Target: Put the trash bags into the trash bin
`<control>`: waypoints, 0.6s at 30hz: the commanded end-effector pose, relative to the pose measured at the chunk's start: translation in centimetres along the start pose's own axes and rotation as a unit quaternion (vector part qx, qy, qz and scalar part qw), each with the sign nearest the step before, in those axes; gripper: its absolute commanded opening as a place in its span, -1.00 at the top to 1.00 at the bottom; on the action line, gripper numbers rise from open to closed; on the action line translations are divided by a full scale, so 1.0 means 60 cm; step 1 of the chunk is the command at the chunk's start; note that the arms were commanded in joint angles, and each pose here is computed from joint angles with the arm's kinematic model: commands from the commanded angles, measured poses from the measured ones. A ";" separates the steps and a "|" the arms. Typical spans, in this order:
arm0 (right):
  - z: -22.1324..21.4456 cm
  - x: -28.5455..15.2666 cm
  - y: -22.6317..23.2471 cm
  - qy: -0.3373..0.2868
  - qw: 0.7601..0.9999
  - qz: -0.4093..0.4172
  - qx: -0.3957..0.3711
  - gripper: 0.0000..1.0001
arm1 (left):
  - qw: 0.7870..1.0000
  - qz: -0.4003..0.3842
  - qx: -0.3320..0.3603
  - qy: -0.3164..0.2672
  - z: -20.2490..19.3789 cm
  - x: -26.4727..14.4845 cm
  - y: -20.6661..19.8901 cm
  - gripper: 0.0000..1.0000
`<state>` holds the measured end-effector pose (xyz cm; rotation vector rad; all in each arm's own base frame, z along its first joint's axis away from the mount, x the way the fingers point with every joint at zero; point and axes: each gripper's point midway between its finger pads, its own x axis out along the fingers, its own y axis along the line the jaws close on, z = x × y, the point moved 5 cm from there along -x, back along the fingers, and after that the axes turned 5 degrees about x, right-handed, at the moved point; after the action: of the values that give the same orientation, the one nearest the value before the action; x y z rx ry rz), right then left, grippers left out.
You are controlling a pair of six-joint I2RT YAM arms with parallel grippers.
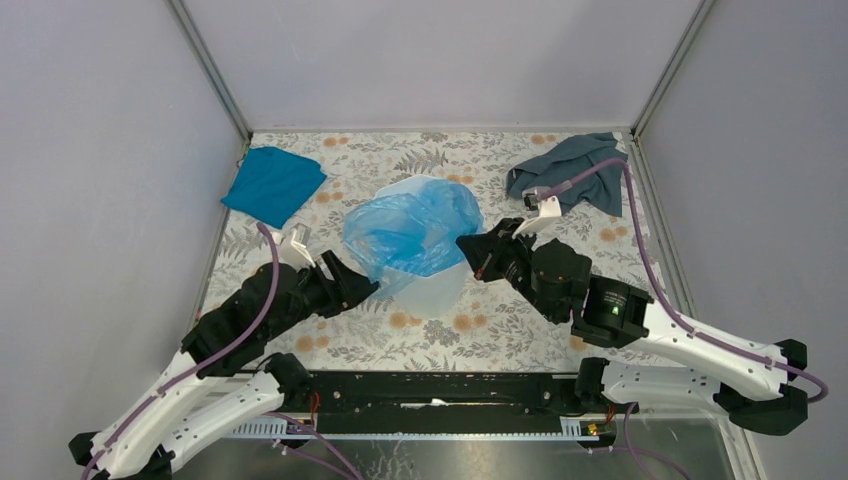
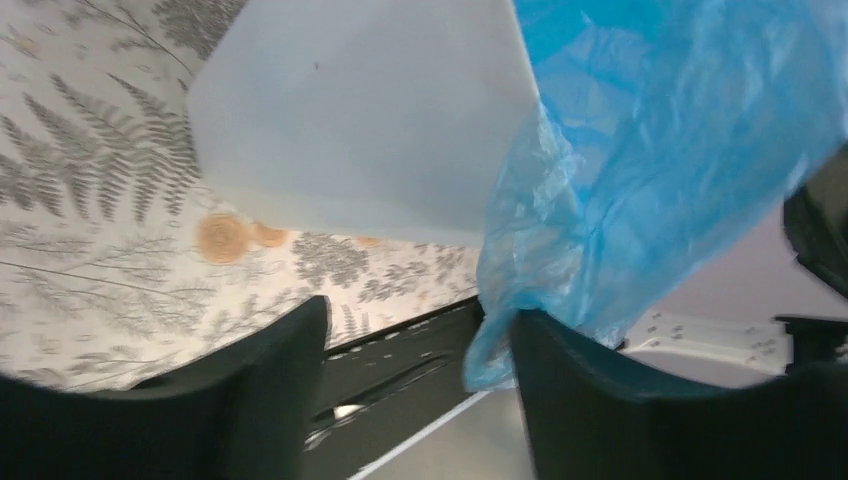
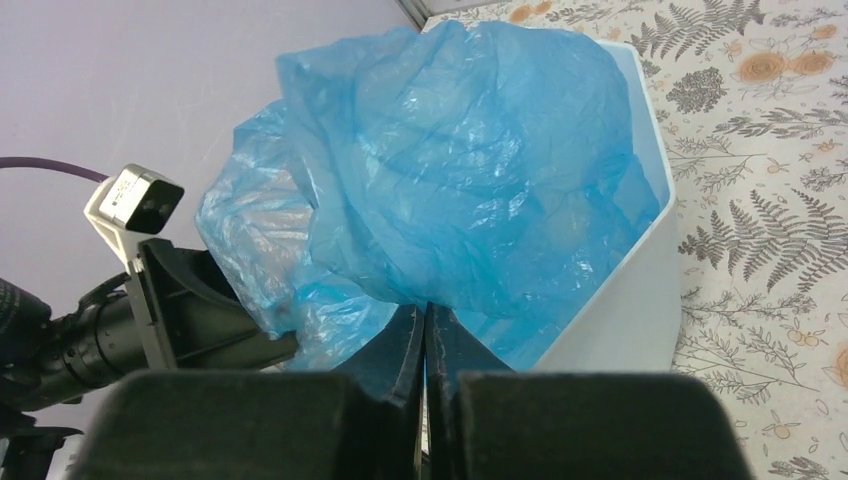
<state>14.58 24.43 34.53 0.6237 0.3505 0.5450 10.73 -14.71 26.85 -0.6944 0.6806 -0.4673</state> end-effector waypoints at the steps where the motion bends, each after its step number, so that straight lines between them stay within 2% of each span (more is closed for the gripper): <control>1: 0.017 -0.016 0.008 -0.018 0.999 0.029 -0.006 1.00 | 0.999 -0.024 0.039 -0.027 0.032 -0.056 -0.026 -0.52; 3: 0.011 -0.023 0.002 -0.010 0.999 0.036 -0.006 1.00 | 0.996 -0.051 0.056 -0.041 0.046 -0.083 -0.043 -0.86; 5: 0.007 -0.030 0.001 -0.004 0.999 0.049 -0.005 1.00 | 0.994 -0.072 0.070 -0.052 0.059 -0.099 -0.061 -0.97; 13: -0.004 -0.037 0.009 0.022 0.997 0.076 -0.013 1.00 | 0.989 -0.047 0.093 -0.106 0.133 -0.087 -0.118 -0.97; 18: -0.005 -0.040 0.012 0.027 0.996 0.085 -0.013 1.00 | 0.989 0.012 0.083 -0.123 0.160 -0.052 -0.122 -0.77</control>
<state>12.68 23.48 34.16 0.6039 0.3646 0.6801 11.94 -13.61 37.92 -0.5944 0.4541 -0.5032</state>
